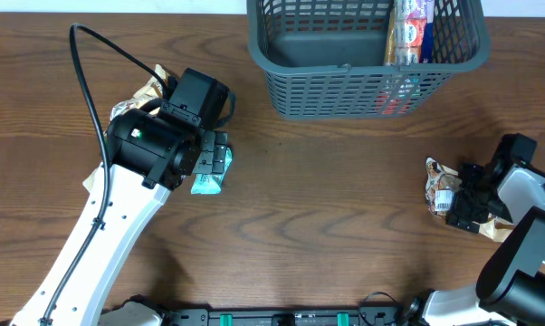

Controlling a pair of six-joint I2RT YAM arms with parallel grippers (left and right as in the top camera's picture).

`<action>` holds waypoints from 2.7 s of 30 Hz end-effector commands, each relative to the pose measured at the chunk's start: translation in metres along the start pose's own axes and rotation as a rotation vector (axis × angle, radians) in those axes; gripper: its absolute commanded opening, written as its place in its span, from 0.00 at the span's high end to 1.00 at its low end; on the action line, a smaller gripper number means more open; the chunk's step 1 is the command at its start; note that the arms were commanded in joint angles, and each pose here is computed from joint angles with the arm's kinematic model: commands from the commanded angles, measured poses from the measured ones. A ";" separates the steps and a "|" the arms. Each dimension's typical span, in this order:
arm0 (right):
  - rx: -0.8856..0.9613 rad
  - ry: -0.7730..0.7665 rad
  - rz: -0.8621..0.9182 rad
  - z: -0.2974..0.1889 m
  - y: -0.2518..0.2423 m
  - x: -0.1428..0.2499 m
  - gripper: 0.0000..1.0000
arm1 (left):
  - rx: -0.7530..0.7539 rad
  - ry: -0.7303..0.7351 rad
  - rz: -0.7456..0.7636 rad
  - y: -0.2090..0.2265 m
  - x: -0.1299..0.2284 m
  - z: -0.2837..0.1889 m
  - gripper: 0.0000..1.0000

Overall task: Pack container
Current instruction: 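Close the right gripper on the tan wrapper and lift it, then carry the tan wrapper with the right gripper into the basket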

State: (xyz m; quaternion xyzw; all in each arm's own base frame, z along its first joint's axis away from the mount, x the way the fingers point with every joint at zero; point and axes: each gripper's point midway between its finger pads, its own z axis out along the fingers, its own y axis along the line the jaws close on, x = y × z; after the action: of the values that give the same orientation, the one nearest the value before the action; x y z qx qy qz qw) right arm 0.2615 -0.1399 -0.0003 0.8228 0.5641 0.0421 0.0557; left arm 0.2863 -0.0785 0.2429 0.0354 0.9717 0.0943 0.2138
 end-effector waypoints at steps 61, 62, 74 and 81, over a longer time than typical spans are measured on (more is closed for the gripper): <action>-1.354 -0.455 -1.202 -0.433 0.181 0.168 0.98 | -0.004 -0.009 -0.037 0.002 -0.003 -0.003 0.01; -1.298 -0.487 -1.243 -0.416 0.188 0.173 0.98 | -0.004 -0.010 -0.052 0.002 -0.003 -0.003 0.01; -0.950 -0.363 -1.524 -0.257 0.217 0.226 0.99 | -0.004 -0.009 -0.058 0.002 -0.003 -0.002 0.01; -0.952 -0.385 -1.517 -0.257 0.221 0.225 0.98 | -0.004 -0.010 -0.058 0.002 -0.003 -0.003 0.01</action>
State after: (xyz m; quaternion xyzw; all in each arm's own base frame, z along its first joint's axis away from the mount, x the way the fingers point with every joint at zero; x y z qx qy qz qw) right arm 0.5138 0.0026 0.2722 0.1239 0.8642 0.0996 0.4774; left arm 0.2864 -0.0786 0.2429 0.0148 0.9722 0.0897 0.2159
